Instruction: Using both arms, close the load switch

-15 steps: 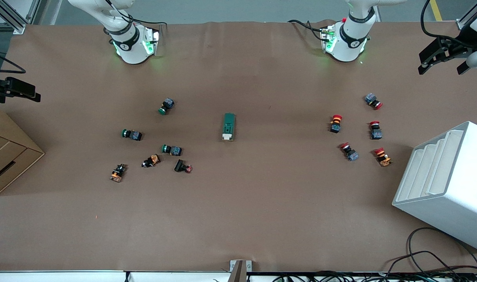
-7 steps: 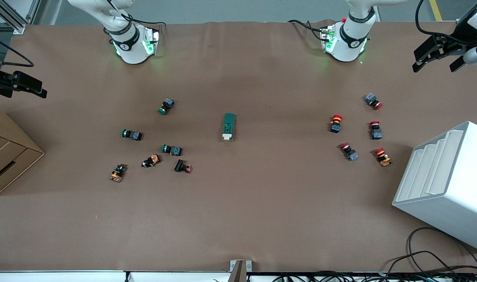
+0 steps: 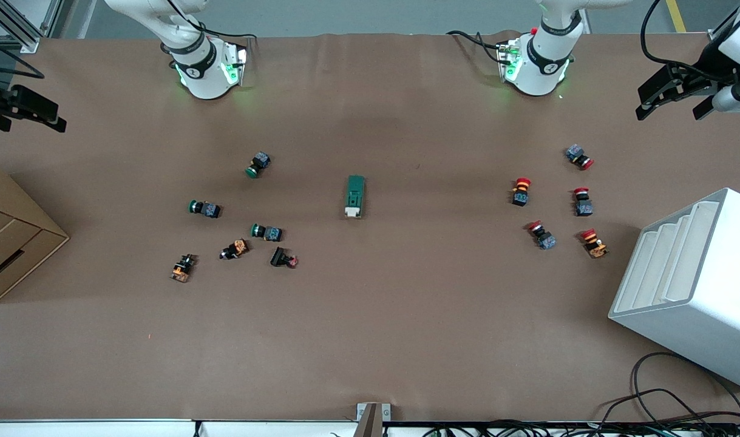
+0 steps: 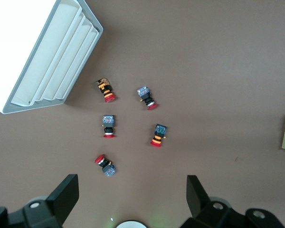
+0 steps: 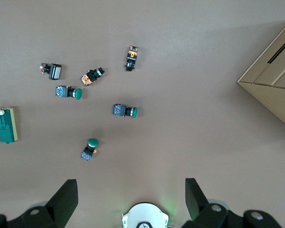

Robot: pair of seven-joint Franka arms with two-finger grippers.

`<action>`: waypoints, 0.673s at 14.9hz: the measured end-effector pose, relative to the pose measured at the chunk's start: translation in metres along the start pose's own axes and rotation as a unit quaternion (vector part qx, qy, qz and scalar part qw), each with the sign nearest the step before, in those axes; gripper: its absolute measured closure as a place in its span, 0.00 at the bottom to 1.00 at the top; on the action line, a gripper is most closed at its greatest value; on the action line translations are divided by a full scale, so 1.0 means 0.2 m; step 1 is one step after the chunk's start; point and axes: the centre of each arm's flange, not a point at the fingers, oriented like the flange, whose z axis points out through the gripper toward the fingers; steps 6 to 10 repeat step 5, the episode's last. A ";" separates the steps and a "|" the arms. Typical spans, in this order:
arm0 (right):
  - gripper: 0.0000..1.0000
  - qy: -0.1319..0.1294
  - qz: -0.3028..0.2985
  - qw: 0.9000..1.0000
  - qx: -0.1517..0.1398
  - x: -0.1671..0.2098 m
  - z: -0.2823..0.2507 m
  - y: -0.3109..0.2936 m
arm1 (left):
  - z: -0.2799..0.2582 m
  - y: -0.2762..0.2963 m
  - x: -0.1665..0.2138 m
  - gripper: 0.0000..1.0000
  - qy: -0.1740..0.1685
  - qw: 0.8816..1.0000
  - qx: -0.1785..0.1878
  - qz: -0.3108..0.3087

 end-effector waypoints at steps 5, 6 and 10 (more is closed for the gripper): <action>0.00 0.002 -0.001 1.000 0.000 -0.03 -0.02 0.00 | 0.00 0.00 0.08 0.00 0.002 1.000 -0.002 -0.003; 0.00 0.002 -0.001 1.000 0.000 -0.03 -0.02 0.00 | 0.00 0.00 0.08 0.00 0.002 1.000 -0.002 -0.003; 0.00 0.002 -0.001 1.000 0.000 -0.03 -0.02 0.00 | 0.00 0.00 0.08 0.00 0.002 1.000 -0.002 -0.003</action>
